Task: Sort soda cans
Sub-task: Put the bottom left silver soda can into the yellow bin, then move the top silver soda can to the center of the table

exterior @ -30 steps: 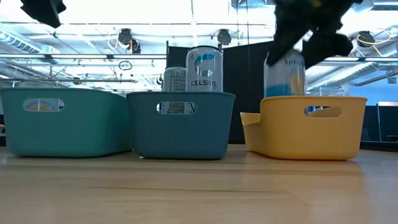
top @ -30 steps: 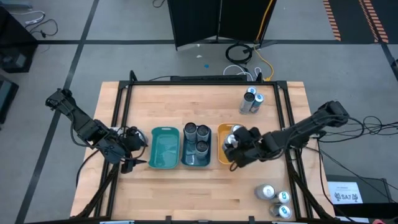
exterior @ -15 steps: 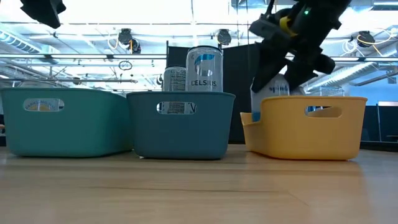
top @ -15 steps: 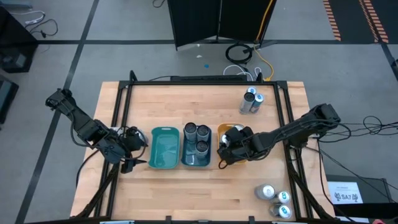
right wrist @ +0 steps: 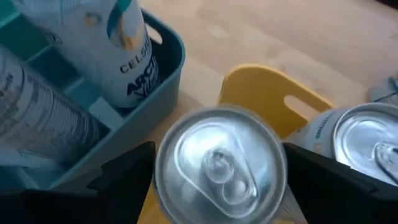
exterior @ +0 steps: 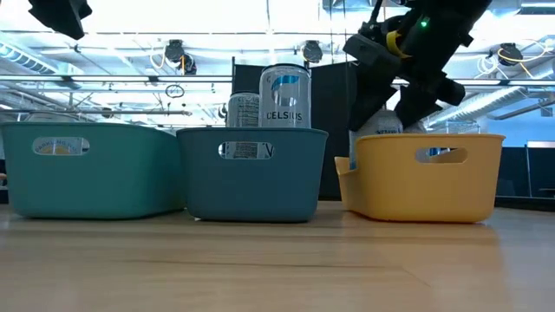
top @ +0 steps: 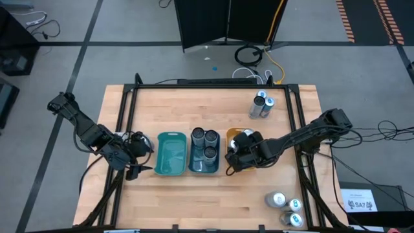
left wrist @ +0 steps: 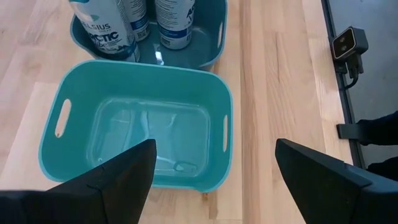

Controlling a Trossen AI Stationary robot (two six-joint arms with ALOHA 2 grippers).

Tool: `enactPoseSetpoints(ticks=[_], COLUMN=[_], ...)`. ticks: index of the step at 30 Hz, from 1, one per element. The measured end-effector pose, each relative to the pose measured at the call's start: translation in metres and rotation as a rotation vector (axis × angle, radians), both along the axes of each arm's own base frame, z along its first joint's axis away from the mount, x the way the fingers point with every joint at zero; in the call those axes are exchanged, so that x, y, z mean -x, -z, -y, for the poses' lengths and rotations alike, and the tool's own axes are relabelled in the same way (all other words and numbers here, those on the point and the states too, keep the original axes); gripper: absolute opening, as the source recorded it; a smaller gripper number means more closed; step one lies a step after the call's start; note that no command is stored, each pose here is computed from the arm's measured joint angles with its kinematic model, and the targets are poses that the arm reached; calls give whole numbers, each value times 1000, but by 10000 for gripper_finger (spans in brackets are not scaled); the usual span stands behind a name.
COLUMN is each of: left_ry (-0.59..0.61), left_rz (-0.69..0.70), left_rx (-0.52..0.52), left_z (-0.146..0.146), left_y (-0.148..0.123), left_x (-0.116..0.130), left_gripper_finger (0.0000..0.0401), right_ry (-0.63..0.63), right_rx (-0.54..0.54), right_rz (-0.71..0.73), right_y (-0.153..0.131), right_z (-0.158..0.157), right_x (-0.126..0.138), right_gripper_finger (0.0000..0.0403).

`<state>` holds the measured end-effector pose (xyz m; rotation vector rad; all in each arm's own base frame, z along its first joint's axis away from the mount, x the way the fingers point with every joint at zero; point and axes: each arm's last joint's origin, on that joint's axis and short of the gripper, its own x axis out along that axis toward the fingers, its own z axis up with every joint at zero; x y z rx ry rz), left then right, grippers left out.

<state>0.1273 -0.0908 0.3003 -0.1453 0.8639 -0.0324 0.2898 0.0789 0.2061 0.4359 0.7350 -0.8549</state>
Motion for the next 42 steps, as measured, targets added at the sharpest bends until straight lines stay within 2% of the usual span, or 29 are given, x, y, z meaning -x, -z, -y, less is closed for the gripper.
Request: enactPoseSetpoints(ticks=[16,24,27,31,42], left_ry=[0,0,0,-1,0], left_rz=[6,7,7,7,87], left_rx=[6,6,6,7,71], left_z=[0,0,0,0,5], left_y=[0,-1,-1,-1,-7], left_x=[0,0,-1,-1,-6], left_gripper_finger=[338,338,338,338,338], right_ry=[14,11,-10,-30,-38], right_rx=[-15,-35,-28,-28,-101], right_rz=[15,47,56,88,295], right_y=[-1,-11,-18,-32,-85], right_z=[0,1,2,4,11], right_x=[0,4,7,13,47], right_gripper_finger=[343,388,397,391,389])
